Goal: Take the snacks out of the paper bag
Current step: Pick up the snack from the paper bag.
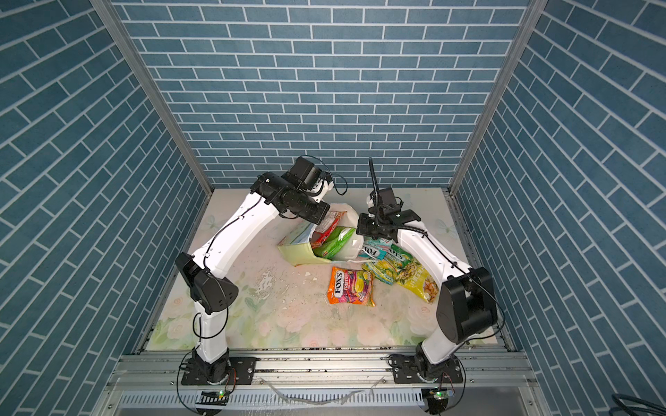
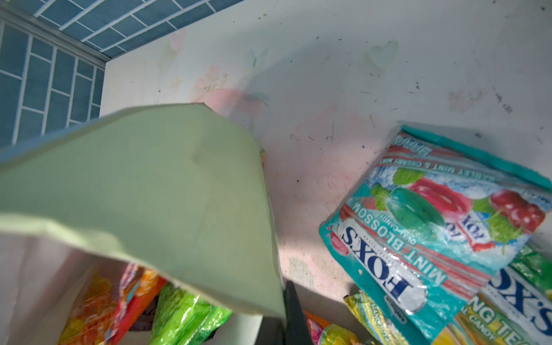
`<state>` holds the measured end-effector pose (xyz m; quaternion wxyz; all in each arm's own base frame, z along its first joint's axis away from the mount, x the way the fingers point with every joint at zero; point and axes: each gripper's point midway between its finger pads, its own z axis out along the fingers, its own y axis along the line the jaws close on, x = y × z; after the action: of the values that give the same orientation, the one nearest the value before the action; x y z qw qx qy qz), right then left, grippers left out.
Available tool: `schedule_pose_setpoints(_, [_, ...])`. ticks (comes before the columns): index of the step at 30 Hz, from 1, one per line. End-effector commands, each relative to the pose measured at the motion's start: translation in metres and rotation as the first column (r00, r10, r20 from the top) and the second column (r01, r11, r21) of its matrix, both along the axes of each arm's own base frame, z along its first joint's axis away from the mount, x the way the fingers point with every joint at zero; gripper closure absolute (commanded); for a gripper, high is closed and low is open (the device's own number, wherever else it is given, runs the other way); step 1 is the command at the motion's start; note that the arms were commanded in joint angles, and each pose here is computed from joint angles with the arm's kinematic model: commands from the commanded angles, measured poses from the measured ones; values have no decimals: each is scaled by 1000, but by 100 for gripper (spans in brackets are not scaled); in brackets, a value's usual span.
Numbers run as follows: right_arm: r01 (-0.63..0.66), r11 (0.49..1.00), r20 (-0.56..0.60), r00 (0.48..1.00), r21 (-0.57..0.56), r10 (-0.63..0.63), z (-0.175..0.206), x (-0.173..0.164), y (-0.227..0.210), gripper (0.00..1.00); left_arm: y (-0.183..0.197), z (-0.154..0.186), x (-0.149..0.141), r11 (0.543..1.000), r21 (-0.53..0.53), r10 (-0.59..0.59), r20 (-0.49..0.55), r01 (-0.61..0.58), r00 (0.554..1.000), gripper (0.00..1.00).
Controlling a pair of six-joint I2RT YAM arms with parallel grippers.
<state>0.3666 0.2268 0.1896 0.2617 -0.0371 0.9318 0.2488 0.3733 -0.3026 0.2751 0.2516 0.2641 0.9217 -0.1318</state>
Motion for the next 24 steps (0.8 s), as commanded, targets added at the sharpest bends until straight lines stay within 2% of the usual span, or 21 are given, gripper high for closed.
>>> schedule_pose_setpoints(1, [-13,1000,-25,1000,17,14,1,-30,9,100,11,4,-4,1000,23,17,15,-17,1000,94])
schedule_pose_setpoints(8, [-46,997,-47,998,70,49,5,-58,24,100,21,1,-14,997,72,36,13,-37,999,93])
schedule_pose_setpoints(9, [-50,996,-51,997,74,54,4,-61,25,100,22,0,-16,996,77,37,10,-38,999,90])
schedule_pose_setpoints(11, [-64,994,-59,996,89,70,3,-66,29,100,23,-3,-24,996,84,29,-5,-28,1000,1])
schedule_pose_setpoints(12, [-71,993,-62,995,95,77,2,-69,32,100,23,-5,-27,996,90,24,-10,-23,1000,0])
schedule_pose_setpoints(14, [-87,991,-68,993,104,94,-1,-75,37,100,22,-6,-34,996,89,12,-10,-11,1000,6])
schedule_pose_setpoints(16, [-94,991,-80,992,100,102,-6,-79,39,100,25,-7,-36,996,87,31,6,-32,999,1])
schedule_pose_setpoints(21, [-112,990,-106,987,85,121,-18,-87,40,100,28,-6,-38,996,44,72,38,-74,997,1])
schedule_pose_setpoints(24, [-122,990,-118,984,77,130,-22,-90,38,100,33,-13,-41,995,57,82,36,-84,996,0])
